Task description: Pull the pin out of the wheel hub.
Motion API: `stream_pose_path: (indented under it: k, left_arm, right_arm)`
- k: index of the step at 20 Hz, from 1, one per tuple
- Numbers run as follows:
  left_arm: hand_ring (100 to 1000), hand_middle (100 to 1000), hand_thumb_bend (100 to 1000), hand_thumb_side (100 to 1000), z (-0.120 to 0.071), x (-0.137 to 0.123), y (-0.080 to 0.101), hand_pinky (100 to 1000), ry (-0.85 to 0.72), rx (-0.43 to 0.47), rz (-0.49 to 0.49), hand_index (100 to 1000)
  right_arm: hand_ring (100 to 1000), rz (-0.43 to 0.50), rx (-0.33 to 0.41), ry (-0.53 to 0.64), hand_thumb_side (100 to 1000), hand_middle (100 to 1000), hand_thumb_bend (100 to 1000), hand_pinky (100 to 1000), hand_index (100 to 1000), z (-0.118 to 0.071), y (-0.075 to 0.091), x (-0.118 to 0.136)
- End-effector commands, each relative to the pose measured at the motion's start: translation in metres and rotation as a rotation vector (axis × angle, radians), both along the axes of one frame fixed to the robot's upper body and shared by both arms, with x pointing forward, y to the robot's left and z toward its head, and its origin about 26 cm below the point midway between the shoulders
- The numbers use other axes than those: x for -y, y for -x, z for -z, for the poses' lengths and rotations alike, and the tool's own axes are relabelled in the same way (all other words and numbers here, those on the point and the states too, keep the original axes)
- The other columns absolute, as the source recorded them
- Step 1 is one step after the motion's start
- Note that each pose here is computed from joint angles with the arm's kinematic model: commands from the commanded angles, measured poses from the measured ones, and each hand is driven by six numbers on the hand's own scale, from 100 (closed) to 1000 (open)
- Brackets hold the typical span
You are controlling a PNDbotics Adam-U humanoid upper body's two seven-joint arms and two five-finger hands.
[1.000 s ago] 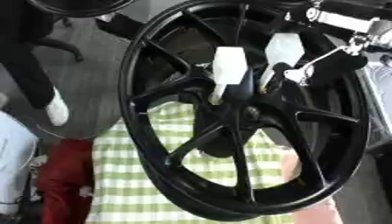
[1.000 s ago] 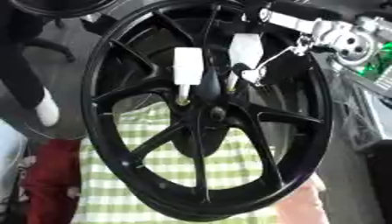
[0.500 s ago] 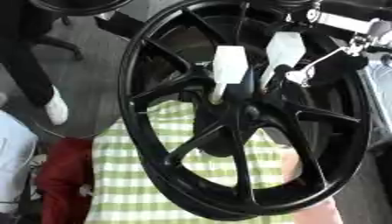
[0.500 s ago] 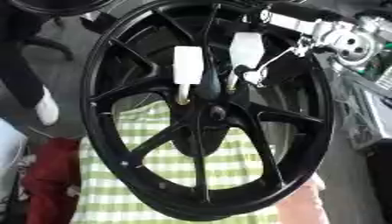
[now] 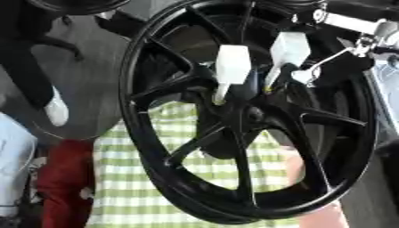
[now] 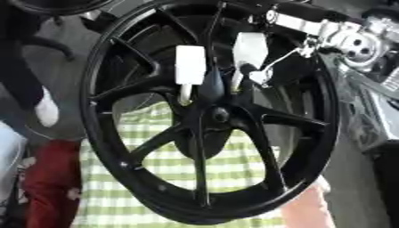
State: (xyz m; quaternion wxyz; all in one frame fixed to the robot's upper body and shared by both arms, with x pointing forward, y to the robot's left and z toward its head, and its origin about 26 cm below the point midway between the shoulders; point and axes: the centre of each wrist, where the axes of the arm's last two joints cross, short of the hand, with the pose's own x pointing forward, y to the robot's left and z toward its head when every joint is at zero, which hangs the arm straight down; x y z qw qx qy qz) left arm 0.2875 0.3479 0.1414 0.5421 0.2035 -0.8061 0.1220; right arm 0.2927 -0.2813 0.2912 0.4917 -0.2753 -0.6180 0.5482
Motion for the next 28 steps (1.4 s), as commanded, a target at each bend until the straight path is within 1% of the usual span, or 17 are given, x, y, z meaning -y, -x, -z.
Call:
stream_pose_path:
  k: [1, 6, 8, 10, 13, 16, 23, 28]
  left_arm:
    - [841, 836, 213, 864, -0.007, -0.001, 0.0, 667, -0.024, 0.017, 0.004, 830]
    - [841, 834, 211, 865, -0.006, 0.0, 0.0, 667, -0.022, 0.015, 0.007, 828]
    - [841, 835, 210, 865, -0.006, 0.0, -0.001, 667, -0.023, 0.015, 0.007, 828]
    - [841, 835, 209, 865, -0.006, 0.0, -0.001, 667, -0.023, 0.015, 0.007, 827]
    - [840, 834, 207, 866, -0.006, 0.0, 0.0, 667, -0.023, 0.013, 0.008, 826]
    - [840, 833, 204, 868, -0.005, 0.0, 0.0, 667, -0.023, 0.012, 0.009, 825]
    - [840, 834, 199, 869, -0.005, -0.001, 0.0, 668, -0.025, 0.009, 0.004, 823]
    - [840, 835, 197, 869, -0.004, -0.001, 0.0, 668, -0.03, 0.004, 0.003, 823]
  right_arm:
    - [820, 0.022, 0.046, 0.035, 100, 801, 204, 904, 815, -0.013, 0.003, 0.005]
    - [794, 0.019, 0.044, 0.043, 100, 773, 158, 895, 792, -0.012, 0.002, 0.007]
    - [759, 0.018, 0.044, 0.042, 100, 732, 117, 884, 759, -0.012, 0.001, 0.007]
    - [740, 0.012, 0.043, 0.04, 100, 690, 100, 879, 729, -0.013, 0.0, 0.007]
    - [727, 0.007, 0.046, 0.038, 100, 582, 100, 871, 665, -0.014, 0.0, 0.007]
    - [690, 0.013, 0.051, 0.035, 100, 509, 100, 862, 622, -0.016, -0.002, 0.008]
    - [612, 0.004, 0.061, 0.0, 100, 395, 100, 843, 509, -0.022, -0.009, 0.011]
    - [571, -0.048, 0.072, -0.003, 100, 329, 100, 823, 447, -0.038, -0.017, 0.012]
